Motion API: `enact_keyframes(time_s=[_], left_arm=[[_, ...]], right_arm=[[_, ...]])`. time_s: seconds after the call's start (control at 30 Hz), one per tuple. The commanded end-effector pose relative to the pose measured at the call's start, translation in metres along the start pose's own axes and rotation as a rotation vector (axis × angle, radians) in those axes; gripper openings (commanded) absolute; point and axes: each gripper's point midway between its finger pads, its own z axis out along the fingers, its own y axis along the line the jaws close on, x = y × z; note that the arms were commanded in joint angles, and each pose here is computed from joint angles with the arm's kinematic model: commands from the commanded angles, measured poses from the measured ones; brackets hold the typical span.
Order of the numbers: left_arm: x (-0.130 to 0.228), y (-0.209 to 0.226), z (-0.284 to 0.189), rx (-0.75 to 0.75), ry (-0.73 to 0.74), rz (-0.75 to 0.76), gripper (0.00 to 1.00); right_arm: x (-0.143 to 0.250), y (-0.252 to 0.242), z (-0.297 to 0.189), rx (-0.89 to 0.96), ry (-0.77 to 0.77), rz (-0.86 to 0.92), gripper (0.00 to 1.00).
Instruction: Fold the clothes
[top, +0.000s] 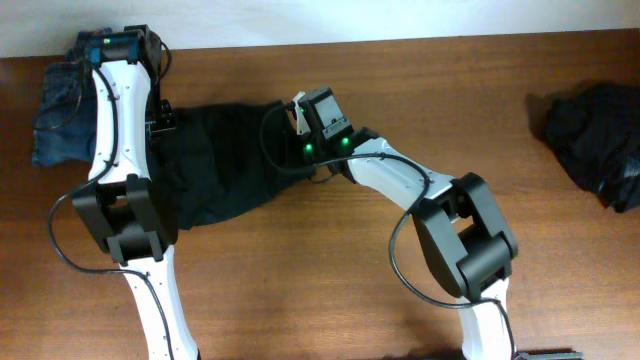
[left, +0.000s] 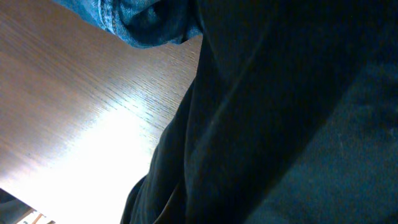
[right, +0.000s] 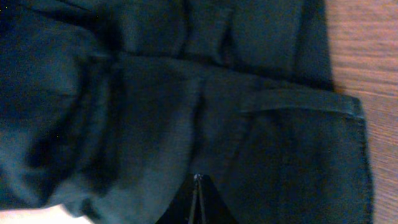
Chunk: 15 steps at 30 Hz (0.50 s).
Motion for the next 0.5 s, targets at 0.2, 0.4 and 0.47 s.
enact_keyframes(time_s=[0.2,0.4,0.47], left_arm=[[0.001,0.003,0.003,-0.010,0.012,-0.015,0.01],[0.001,0.003,0.003,-0.010,0.012,-0.016,0.01],[0.001,0.003,0.003,-0.010,0.012,-0.016,0.01]], right_arm=[[0.013,-0.032,0.026,0.097,0.017,0.017,0.04],[0.029,-0.061,0.033,0.210,0.049,0.087,0.04],[0.039,-0.069,0.038,0.230,0.077,0.119,0.05]])
